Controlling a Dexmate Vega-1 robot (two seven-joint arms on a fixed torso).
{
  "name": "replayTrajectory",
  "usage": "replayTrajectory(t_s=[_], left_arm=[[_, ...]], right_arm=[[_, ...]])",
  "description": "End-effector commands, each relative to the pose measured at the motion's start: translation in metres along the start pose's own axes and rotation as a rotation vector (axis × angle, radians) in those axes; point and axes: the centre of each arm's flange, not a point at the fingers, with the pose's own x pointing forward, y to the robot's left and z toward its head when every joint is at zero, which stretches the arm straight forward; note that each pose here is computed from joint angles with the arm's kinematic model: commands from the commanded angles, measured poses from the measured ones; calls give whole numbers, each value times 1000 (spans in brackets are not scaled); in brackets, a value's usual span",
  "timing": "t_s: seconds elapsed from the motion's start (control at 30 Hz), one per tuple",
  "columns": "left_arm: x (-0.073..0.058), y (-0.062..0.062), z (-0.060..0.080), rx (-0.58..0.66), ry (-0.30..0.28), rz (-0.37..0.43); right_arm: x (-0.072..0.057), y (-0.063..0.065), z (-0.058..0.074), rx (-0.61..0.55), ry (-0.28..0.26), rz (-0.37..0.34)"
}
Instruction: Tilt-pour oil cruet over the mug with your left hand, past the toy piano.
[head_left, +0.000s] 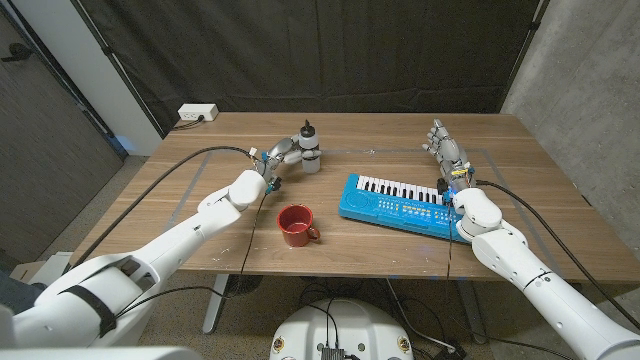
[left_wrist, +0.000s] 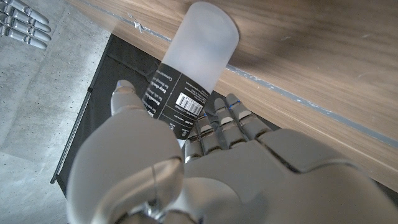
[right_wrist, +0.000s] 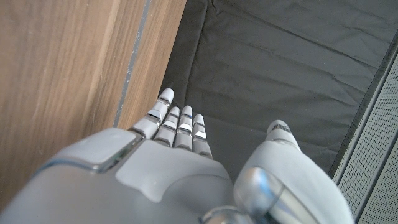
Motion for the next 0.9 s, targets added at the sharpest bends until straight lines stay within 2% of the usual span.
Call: replayTrajectory(t_s=[0.03,0.33,0.57,0.73,0.9], left_arm=[[5,-5,0,-60,12,64],[2,-3,-1,-140,30,167],[-1,-1,-4,-201,43,170],[-7,5,4,-201,25,177],[-16,18,15,-189,15,198]], right_arm=[[0,-2,-4,5,16,0],[0,-3,-5,4,18,-3],[3,-3,-5,2,19,2],[3,-5,-4,-1,21,-1],[1,-8,0,-7,16,-4]])
